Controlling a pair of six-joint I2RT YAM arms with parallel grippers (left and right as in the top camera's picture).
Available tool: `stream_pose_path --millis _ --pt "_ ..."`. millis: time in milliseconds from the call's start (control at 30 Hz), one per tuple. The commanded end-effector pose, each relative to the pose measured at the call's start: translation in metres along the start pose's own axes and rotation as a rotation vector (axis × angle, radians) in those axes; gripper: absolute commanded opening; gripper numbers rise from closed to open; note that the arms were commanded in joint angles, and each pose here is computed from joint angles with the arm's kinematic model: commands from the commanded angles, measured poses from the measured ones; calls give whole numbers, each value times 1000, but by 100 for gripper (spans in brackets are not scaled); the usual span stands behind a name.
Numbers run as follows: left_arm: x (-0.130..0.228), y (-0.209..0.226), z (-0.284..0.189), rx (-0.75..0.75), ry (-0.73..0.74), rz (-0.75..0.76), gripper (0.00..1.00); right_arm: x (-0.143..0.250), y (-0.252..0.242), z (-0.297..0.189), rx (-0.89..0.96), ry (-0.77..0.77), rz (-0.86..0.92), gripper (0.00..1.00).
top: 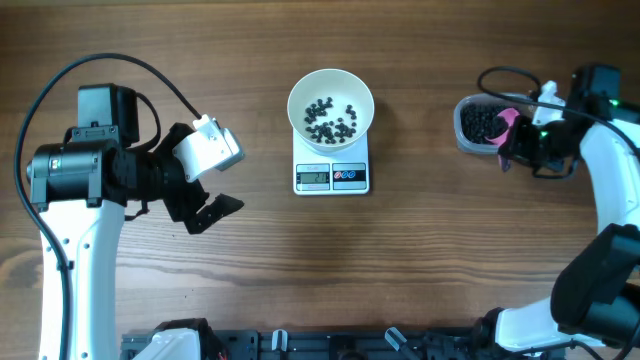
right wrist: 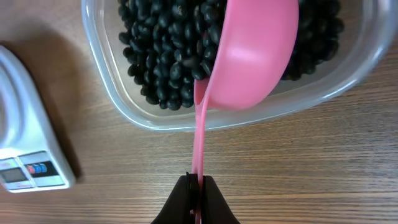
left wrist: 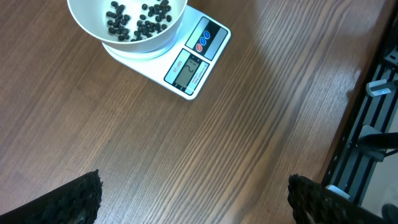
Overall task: Scoop item into bowl and weigh 150g on scale
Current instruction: 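Dip the pink scoop into the black beans and scoop again, then carry the filled scoop left over the white bowl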
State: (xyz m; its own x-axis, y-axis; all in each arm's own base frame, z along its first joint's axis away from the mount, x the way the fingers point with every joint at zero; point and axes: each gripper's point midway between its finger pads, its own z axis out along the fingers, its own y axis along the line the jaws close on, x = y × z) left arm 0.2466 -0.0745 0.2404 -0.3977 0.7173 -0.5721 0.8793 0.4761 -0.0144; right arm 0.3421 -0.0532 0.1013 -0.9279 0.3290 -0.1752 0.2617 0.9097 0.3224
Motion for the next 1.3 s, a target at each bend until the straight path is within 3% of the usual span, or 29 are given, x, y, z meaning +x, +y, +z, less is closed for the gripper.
stream_pose_path --millis 0,667,900,1267 --pt "-9 -1 -7 -14 -36 34 100 -4 11 -11 -110 -29 25 4" --pt "-9 -1 -7 -14 -36 34 100 -16 23 -42 -437 -107 85 4" --pt "-9 -1 -7 -14 -36 34 100 -18 52 -60 -630 -130 50 4" --pt "-9 -1 -7 -14 -36 34 100 -11 90 -86 -712 -166 -53 4"
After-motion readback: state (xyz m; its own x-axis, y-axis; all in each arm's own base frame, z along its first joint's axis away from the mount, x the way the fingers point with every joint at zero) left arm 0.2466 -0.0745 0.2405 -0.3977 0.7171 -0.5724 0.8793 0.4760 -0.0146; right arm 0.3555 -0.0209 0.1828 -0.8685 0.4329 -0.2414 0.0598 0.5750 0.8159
